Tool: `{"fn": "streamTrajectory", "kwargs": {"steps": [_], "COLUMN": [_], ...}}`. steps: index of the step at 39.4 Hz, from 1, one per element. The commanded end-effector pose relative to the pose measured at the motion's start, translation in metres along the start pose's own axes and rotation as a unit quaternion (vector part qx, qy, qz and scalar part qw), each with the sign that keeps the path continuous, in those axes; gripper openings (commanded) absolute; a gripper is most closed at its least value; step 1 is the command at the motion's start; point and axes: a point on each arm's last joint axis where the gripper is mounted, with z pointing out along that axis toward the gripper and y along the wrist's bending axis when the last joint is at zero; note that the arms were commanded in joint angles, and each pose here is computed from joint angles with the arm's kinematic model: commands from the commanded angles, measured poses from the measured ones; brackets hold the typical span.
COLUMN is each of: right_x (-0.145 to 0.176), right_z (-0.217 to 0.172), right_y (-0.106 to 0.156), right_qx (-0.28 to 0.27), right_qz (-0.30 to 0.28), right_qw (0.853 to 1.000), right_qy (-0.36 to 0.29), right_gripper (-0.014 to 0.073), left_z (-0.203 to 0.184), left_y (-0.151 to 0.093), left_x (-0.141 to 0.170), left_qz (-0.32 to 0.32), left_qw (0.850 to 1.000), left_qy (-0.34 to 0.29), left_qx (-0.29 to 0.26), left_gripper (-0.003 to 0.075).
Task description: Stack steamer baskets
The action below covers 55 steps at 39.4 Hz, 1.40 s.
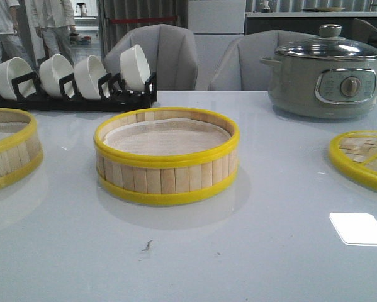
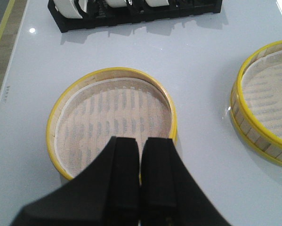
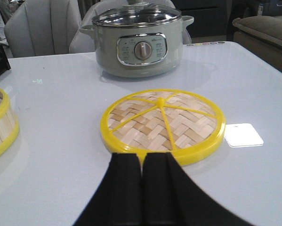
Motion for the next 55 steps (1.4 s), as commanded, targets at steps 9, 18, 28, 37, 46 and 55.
{"fn": "streamTrajectory", "kwargs": {"steps": [9, 18, 28, 37, 46, 55], "right_x": [-0.036, -0.045, -0.100, -0.178, -0.202, -0.191], "right_z": [-0.009, -0.011, -0.014, 0.047, 0.094, 0.115], "right_y": [0.005, 0.006, 0.012, 0.019, 0.024, 0.023], "right_qx": [-0.034, -0.039, -0.004, 0.023, 0.018, 0.019], "right_qz": [0.049, 0.080, 0.036, -0.035, -0.020, -0.014], "right_qw": [0.982, 0.980, 0.998, 0.998, 0.998, 0.996], "right_qy": [-0.182, -0.177, -0.055, 0.040, 0.057, 0.086], "right_gripper": [0.0055, 0.0055, 0.0055, 0.0055, 0.0055, 0.0055], "left_z": [-0.014, -0.014, -0.014, -0.014, -0.014, -0.014], "left_y": [0.000, 0.000, 0.000, 0.000, -0.001, -0.001], "left_x": [-0.015, -0.013, -0.013, -0.014, -0.014, -0.013], "left_qz": [-0.004, -0.004, -0.004, -0.004, -0.009, -0.009], "left_qw": [0.998, 0.999, 0.999, 0.999, 0.999, 0.999], "left_qy": [-0.058, -0.045, -0.046, -0.051, -0.048, -0.047], "left_qx": [0.005, 0.005, 0.004, 0.005, 0.010, 0.010], "left_gripper": [0.0088, 0.0088, 0.0088, 0.0088, 0.0088, 0.0088]}}
